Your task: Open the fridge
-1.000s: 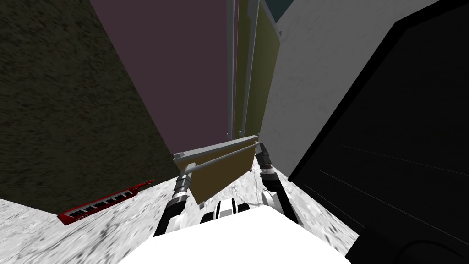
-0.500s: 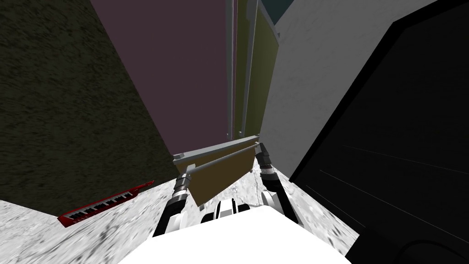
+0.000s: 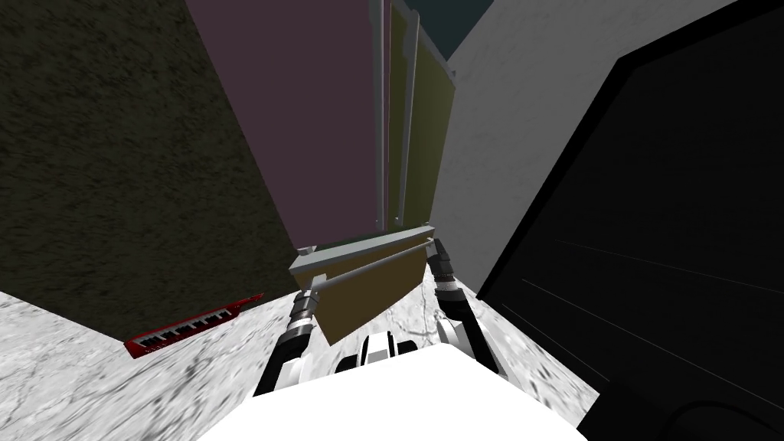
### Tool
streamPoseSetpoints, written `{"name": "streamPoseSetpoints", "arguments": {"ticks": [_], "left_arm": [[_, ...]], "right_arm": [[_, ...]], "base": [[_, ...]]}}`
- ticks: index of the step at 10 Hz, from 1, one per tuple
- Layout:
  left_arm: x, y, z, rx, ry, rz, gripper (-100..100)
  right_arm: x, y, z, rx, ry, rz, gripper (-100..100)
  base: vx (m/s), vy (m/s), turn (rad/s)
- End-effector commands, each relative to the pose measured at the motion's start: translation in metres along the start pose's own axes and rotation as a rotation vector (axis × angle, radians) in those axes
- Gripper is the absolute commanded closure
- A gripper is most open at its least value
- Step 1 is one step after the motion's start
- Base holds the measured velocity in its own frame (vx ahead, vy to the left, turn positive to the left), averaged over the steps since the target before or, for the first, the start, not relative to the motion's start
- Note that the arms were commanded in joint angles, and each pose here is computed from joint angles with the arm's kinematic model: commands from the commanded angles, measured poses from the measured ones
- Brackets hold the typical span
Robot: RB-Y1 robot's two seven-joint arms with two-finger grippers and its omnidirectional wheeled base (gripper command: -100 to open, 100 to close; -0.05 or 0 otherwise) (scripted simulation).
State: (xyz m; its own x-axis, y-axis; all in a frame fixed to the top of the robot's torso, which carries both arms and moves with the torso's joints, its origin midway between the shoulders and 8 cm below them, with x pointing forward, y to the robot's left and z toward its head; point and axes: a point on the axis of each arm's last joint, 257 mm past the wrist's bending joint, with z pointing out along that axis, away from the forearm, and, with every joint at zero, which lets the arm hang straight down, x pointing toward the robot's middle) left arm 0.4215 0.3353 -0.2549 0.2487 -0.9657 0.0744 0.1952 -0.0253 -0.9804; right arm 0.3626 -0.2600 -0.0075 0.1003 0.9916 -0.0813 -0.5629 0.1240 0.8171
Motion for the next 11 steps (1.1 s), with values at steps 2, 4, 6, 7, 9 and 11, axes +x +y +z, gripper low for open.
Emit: {"name": "streamPoseSetpoints", "arguments": {"ticks": [2, 4, 6, 7, 9, 11], "left_arm": [[0.002, -0.001, -0.004, -0.004, 0.005, 0.000, 100], [0.003, -0.001, -0.007, -0.006, 0.008, 0.000, 100], [0.003, -0.002, -0.009, -0.007, 0.009, 0.000, 100], [0.004, -0.002, -0.010, -0.007, 0.009, 0.000, 100], [0.005, -0.003, -0.013, -0.007, 0.012, 0.000, 100], [0.005, -0.003, -0.015, -0.007, 0.012, 0.000, 100]], "right_arm": [[0.000, 0.000, 0.000, 0.000, 0.000, 0.000, 0], [0.000, 0.000, 0.000, 0.000, 0.000, 0.000, 0], [0.000, 0.000, 0.000, 0.000, 0.000, 0.000, 0], [0.000, 0.000, 0.000, 0.000, 0.000, 0.000, 0], [0.000, 0.000, 0.000, 0.000, 0.000, 0.000, 0], [0.000, 0.000, 0.000, 0.000, 0.000, 0.000, 0]], "base": [[-0.183, -0.064, 0.009], [-0.201, -0.075, 0.010], [-0.126, -0.045, 0.005], [-0.189, -0.062, 0.012], [-0.176, -0.065, 0.006], [-0.104, -0.034, 0.006]]}}
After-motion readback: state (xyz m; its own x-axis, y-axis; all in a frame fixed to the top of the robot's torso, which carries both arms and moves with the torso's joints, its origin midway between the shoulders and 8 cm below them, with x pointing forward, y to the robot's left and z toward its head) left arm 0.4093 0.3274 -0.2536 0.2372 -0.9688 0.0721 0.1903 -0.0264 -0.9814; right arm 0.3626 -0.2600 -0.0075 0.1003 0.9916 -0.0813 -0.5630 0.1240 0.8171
